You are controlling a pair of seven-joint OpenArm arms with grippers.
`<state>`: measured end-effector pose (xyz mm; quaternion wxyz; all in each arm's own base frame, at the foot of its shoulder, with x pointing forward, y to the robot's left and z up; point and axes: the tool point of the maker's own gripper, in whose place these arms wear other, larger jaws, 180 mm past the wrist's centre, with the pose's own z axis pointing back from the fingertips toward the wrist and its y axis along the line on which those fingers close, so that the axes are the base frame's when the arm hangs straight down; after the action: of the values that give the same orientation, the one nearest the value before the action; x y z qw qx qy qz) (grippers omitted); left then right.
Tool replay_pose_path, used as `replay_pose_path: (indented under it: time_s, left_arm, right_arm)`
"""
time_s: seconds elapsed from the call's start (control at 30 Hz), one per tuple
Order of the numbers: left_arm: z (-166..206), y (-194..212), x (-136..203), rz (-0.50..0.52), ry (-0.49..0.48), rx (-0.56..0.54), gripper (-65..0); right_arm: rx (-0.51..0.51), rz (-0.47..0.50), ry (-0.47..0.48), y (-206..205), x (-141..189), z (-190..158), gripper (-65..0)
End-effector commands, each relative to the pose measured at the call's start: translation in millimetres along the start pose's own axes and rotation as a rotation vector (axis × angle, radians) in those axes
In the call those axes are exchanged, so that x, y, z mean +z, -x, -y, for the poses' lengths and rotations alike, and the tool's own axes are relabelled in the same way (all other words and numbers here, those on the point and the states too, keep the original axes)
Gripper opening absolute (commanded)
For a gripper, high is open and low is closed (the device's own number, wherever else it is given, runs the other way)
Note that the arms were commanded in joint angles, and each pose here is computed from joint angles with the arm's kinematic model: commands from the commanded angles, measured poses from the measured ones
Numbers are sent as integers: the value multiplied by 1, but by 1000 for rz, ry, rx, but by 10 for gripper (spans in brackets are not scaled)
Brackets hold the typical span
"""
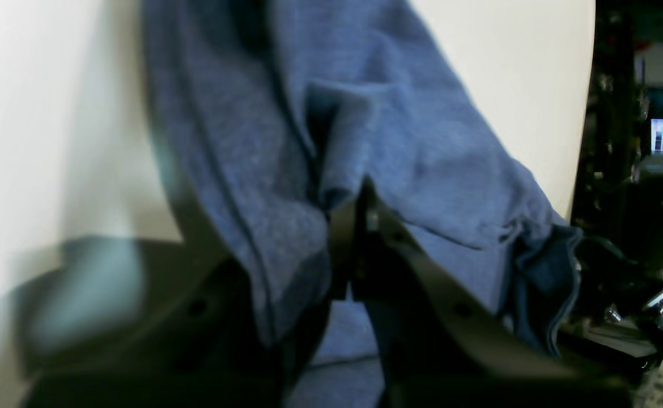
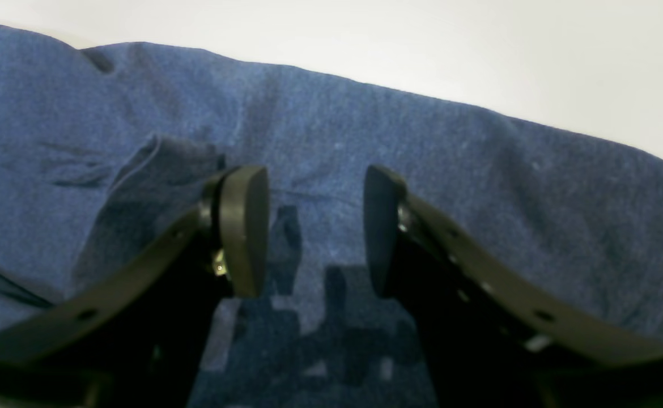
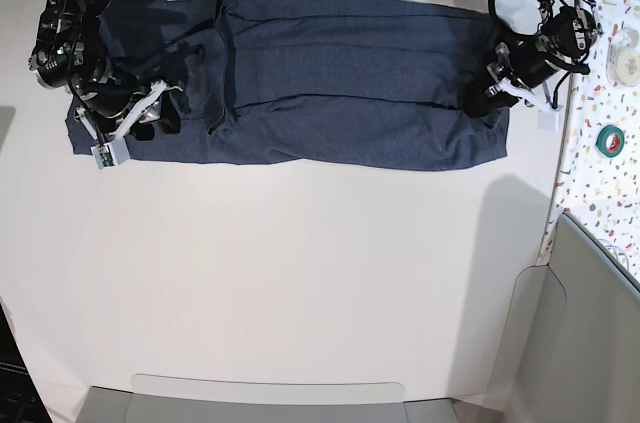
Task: Layout the t-shirt on the table in an organized manner, then fold the t-shirt properly
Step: 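Fold the strip end with the left gripper toward the right gripper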
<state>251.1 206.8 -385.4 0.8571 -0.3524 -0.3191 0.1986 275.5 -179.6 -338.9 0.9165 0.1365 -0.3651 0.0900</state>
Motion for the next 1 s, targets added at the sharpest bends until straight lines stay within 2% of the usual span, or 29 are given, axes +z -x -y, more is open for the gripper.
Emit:
replay_pose_path:
  time_s: [0.0, 0.23, 0.5, 0.6, 0.7, 0.97]
  left_arm:
    - [14, -17, 3, 44, 33, -44, -650]
    - [41, -18, 1, 60, 82, -94, -650]
    - [79, 28, -32, -90, 186, -138, -650]
    - [107, 38, -42, -131, 249, -199, -650]
    - [138, 47, -49, -149, 322, -260, -650]
    - [185, 66, -67, -228, 439, -352, -650]
  right_arm:
    - [19, 52, 0, -16, 4, 1, -377]
    - [-39, 101, 96, -22, 23, 36, -378]
    - [-122, 168, 248, -26, 59, 87, -378]
    - [-145, 183, 289, -24, 70, 100, -378]
    - [-169, 172, 309, -16, 74, 108, -378]
    - [-228, 127, 303, 4, 65, 117, -378]
